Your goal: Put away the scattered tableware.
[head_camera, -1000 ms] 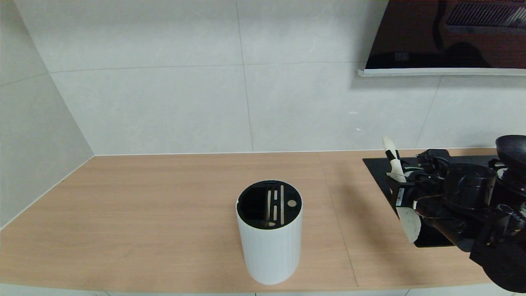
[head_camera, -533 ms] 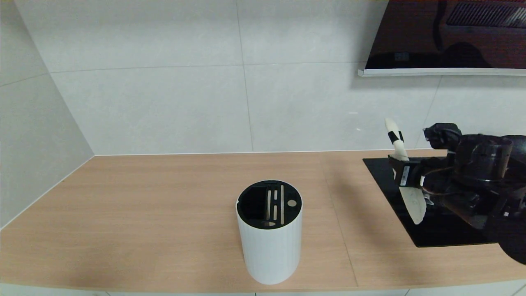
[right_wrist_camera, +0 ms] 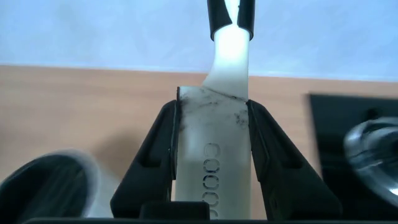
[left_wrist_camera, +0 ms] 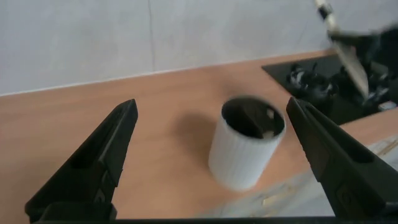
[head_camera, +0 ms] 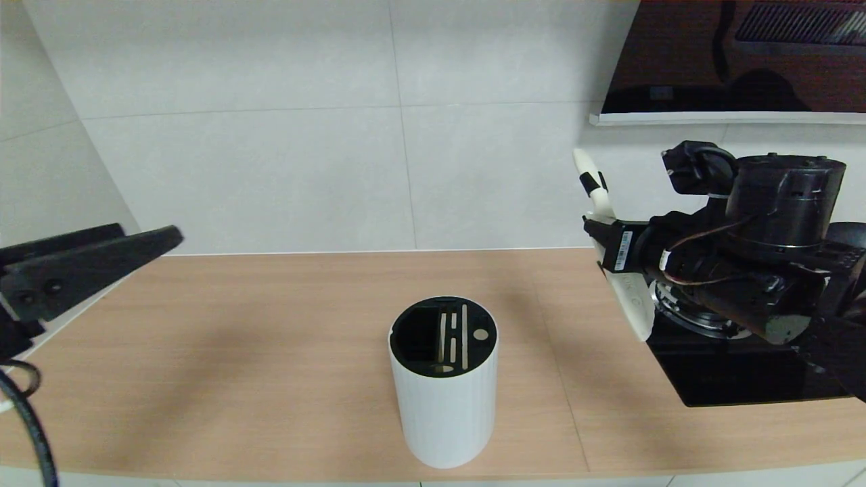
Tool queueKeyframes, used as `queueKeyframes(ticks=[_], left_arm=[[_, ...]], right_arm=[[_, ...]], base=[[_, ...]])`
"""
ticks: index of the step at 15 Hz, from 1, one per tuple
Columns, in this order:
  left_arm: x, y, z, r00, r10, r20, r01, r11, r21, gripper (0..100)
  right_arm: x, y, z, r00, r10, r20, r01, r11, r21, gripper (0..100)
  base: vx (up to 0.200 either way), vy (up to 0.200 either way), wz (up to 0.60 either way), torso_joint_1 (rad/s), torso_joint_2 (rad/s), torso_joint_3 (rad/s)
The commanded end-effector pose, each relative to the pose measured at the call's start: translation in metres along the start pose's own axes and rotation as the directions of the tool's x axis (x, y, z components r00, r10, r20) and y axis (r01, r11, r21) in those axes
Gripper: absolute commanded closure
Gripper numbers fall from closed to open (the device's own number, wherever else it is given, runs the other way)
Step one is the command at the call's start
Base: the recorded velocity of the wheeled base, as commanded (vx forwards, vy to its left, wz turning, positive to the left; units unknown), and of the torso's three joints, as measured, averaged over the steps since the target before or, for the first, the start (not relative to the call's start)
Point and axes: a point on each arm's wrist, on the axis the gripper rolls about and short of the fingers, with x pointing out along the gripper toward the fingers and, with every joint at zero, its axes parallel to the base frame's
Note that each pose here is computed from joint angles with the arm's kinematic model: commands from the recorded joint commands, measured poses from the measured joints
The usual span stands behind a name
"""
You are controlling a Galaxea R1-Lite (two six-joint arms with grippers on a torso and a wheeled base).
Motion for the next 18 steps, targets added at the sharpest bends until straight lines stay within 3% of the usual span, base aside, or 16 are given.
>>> queueKeyframes(ticks=[1,2,3,4,5,9,12,17,18], left_arm=[[0.043,-0.003,-0.022,0.988,-0.110,-0.109,0.094,0.985,-0.145,0],[0.048,-0.010,-0.023,0.982,-0.156,-0.103,0.134,0.971,-0.196,0],[0.049,-0.011,-0.023,0.980,-0.168,-0.103,0.144,0.967,-0.210,0],[0.053,-0.018,-0.024,0.972,-0.211,-0.103,0.177,0.946,-0.273,0],[0.057,-0.021,-0.024,0.969,-0.228,-0.096,0.190,0.934,-0.302,0],[0.079,-0.019,-0.031,0.967,-0.240,-0.090,0.193,0.912,-0.362,0],[0.092,-0.018,-0.033,0.966,-0.245,-0.081,0.185,0.878,-0.441,0],[0.113,-0.019,-0.039,0.962,-0.271,-0.047,0.213,0.844,-0.493,0],[0.121,-0.020,-0.043,0.958,-0.286,-0.032,0.228,0.821,-0.523,0]], right_arm=[[-0.003,0.008,-0.003,1.000,0.026,-0.007,-0.026,1.000,0.013,100],[-0.005,0.010,-0.001,0.999,0.036,-0.002,-0.036,0.999,0.021,100],[-0.005,0.011,-0.001,0.999,0.038,-0.003,-0.038,0.999,0.023,100],[-0.007,0.019,-0.004,0.998,0.066,-0.010,-0.066,0.997,0.027,100],[-0.008,0.026,-0.008,0.996,0.089,-0.022,-0.088,0.996,0.035,100],[-0.004,0.039,-0.020,0.991,0.121,-0.061,-0.118,0.991,0.058,100],[0.001,0.043,-0.031,0.988,0.129,-0.086,-0.124,0.991,0.056,100],[0.000,0.068,-0.036,0.979,0.195,-0.058,-0.192,0.980,0.061,100],[-0.004,0.076,-0.036,0.974,0.220,-0.053,-0.217,0.974,0.069,100]], base=[[0.000,0.000,0.00,0.000,0.00,0.000],[0.000,0.000,0.00,0.000,0.00,0.000],[0.000,0.000,0.00,0.000,0.00,0.000],[0.000,0.000,0.00,0.000,0.00,0.000],[0.000,0.000,0.00,0.000,0.00,0.000],[0.000,0.000,0.00,0.000,0.00,0.000],[0.000,0.000,0.00,0.000,0.00,0.000],[0.000,0.000,0.00,0.000,0.00,0.000],[0.000,0.000,0.00,0.000,0.00,0.000]])
